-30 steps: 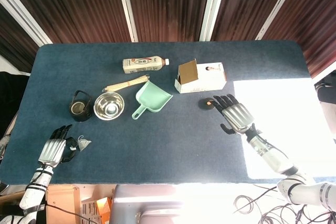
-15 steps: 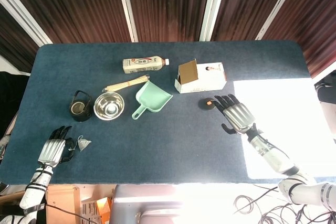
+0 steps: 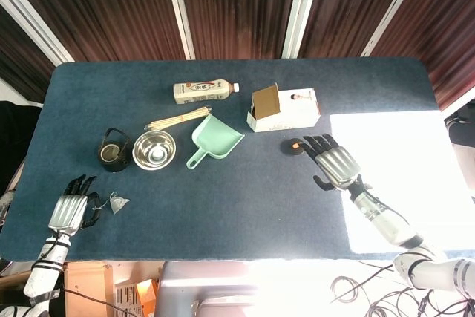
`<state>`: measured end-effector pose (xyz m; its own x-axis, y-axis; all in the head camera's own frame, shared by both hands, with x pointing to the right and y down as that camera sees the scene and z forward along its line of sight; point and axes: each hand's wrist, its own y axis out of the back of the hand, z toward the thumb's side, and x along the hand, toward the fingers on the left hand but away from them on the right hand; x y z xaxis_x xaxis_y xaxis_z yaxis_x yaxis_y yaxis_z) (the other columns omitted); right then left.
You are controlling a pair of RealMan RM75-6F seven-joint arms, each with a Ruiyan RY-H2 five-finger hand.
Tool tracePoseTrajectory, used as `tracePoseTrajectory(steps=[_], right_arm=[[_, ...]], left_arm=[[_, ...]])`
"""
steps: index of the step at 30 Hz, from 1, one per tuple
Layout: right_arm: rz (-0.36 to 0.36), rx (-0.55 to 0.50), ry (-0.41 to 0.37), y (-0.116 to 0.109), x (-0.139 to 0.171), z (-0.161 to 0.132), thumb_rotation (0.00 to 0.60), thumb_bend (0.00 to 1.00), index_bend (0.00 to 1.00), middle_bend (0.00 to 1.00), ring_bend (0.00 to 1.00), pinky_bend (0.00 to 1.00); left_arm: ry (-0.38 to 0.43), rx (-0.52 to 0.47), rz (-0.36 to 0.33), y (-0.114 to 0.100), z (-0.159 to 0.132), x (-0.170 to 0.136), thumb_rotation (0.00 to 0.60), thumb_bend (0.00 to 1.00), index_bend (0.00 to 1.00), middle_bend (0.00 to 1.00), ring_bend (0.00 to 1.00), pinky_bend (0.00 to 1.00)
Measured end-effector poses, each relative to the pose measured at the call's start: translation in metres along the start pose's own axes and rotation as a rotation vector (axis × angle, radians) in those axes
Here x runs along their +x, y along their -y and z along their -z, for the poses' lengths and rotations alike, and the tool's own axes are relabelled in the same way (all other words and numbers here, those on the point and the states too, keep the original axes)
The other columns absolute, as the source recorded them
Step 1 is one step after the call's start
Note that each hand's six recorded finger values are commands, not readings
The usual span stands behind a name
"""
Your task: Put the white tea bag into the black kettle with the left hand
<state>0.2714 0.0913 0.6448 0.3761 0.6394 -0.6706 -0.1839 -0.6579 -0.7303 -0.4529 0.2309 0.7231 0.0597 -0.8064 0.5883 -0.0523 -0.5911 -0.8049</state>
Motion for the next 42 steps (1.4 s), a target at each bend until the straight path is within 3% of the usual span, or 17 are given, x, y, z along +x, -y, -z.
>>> tracePoseTrajectory(steps=[13, 28, 35, 42], right_arm=[[0.009, -0.017, 0.000, -0.002, 0.002, 0.002, 0.600, 0.36, 0.00, 0.00, 0.00, 0.00], [0.028, -0.065, 0.015, -0.008, -0.001, 0.015, 0.600, 0.36, 0.00, 0.00, 0.00, 0.00], [0.034, -0.071, 0.029, -0.012, -0.002, 0.022, 0.600, 0.36, 0.00, 0.00, 0.00, 0.00], [0.027, -0.073, 0.035, -0.009, -0.007, 0.023, 0.600, 0.36, 0.00, 0.00, 0.00, 0.00]], left_arm=[[0.060, -0.035, -0.229, -0.083, -0.017, 0.002, 0.600, 0.51, 0.69, 0.15, 0.00, 0.10], [0.085, -0.046, -0.411, -0.197, -0.061, 0.038, 0.600, 0.50, 0.69, 0.15, 0.00, 0.10], [0.045, -0.049, -0.398, -0.215, -0.061, 0.061, 0.600, 0.50, 0.69, 0.16, 0.00, 0.11], [-0.017, -0.033, -0.353, -0.212, -0.045, 0.084, 0.600, 0.50, 0.69, 0.16, 0.00, 0.11]])
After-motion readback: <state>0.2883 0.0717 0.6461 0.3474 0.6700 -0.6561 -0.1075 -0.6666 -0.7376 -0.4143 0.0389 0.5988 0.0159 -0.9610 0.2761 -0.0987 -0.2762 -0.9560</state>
